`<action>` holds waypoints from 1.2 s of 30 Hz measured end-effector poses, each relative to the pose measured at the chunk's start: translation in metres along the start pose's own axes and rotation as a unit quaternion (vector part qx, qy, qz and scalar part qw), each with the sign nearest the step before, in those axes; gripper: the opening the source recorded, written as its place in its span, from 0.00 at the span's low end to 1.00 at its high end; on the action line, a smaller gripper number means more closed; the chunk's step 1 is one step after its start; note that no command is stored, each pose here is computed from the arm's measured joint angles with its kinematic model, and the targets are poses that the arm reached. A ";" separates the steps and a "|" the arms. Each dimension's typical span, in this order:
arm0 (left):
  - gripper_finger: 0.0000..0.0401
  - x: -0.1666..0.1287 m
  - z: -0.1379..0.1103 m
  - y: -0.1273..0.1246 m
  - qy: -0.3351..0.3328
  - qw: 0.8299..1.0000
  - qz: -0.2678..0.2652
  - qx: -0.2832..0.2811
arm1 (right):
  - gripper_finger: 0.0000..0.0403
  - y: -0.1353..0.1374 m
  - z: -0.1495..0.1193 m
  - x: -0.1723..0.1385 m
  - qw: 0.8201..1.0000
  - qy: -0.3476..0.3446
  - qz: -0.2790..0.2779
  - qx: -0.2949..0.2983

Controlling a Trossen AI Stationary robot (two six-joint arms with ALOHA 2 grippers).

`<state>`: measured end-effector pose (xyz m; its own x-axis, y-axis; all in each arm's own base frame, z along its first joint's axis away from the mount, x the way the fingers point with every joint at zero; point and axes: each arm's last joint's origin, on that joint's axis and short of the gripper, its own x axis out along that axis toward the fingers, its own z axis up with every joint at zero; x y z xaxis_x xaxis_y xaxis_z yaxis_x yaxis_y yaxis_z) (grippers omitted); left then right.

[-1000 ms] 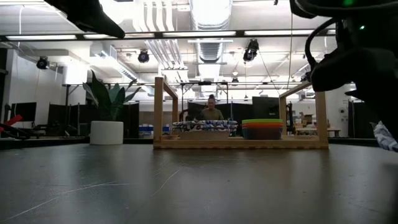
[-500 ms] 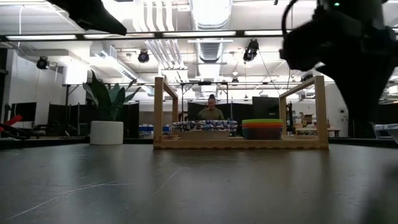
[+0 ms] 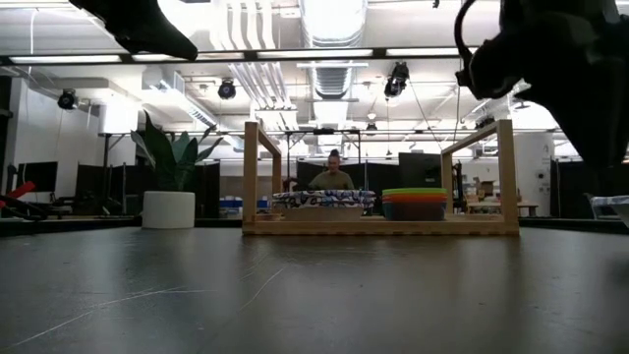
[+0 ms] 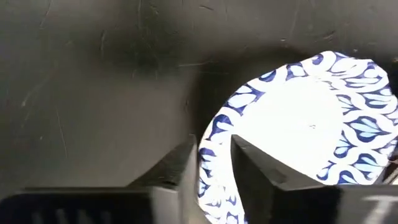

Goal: Place and stack bowls onto a shelf
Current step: Stack the blue patterned bowl on top of the blue patterned bowl on the shelf

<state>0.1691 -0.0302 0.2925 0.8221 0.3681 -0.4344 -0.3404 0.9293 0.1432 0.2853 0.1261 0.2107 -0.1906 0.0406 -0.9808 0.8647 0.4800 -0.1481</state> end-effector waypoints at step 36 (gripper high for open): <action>0.21 0.000 0.003 0.000 -0.014 1.000 -0.001 -0.008 | 0.03 0.020 0.007 -0.002 0.988 -0.043 0.102 -0.108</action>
<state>0.1706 -0.0305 0.2952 0.8346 0.3680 -0.4099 -0.3468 0.9292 0.1281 0.3062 0.1298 0.2088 0.0246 0.0861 -0.9960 0.7598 0.6459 0.0745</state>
